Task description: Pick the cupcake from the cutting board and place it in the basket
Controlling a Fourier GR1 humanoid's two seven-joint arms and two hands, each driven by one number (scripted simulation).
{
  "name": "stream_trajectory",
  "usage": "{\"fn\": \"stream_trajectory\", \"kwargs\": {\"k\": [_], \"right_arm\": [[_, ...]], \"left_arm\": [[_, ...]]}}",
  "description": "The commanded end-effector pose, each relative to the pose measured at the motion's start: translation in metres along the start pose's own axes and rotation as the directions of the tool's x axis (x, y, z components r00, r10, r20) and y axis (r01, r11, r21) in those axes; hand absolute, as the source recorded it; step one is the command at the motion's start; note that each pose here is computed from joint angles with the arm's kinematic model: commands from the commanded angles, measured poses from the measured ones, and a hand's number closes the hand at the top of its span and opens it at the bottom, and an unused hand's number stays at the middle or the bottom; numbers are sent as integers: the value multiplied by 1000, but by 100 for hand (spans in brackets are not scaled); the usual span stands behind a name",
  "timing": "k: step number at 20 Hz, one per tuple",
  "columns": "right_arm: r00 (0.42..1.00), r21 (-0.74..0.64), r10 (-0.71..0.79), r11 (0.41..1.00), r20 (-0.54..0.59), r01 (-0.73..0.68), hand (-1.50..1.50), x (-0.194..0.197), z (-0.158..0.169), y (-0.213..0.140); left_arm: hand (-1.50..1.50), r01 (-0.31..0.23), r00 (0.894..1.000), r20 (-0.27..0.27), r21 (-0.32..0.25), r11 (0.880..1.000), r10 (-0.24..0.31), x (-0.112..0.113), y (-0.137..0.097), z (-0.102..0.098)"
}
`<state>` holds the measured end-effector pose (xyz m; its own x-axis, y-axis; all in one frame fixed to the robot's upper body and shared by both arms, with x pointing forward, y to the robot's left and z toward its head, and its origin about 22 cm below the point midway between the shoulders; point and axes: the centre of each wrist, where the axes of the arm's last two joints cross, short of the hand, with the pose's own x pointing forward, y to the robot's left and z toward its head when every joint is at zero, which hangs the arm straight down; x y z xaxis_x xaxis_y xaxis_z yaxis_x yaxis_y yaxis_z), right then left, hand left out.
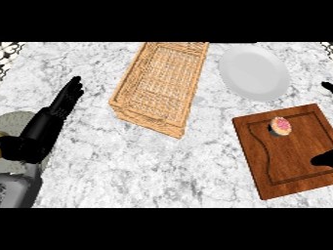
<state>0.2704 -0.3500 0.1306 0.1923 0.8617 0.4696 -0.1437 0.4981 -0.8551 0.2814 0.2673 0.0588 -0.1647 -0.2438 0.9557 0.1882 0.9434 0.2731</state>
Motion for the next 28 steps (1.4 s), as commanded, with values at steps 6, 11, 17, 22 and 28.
{"fn": "stream_trajectory", "kwargs": {"k": [6, 11, 17, 22, 28], "right_arm": [[1000, -18, 17, 1000, -8, -17, -150, -16, -29, 35], [998, -40, 3, 999, 61, -1, -150, -13, -26, 21], [997, -17, -23, 1000, 79, 25, -150, -15, -29, 30], [999, -24, 37, 999, 39, -36, -150, -20, -35, 52], [998, 7, 69, 998, 11, -69, -150, -3, -30, 41]], "left_arm": [[0, -1, 1000, -6, 6, 1000, 1, 16, -2, 4], [0, -4, 1000, -21, 15, 1000, 5, -9, 2, 4], [0, 8, 1000, -12, 4, 1000, -8, -10, -2, 3], [0, -16, 1000, 6, -10, 1000, 17, 0, -3, -7], [0, 4, 1000, -14, -6, 1000, -4, -13, -4, -11]]}}
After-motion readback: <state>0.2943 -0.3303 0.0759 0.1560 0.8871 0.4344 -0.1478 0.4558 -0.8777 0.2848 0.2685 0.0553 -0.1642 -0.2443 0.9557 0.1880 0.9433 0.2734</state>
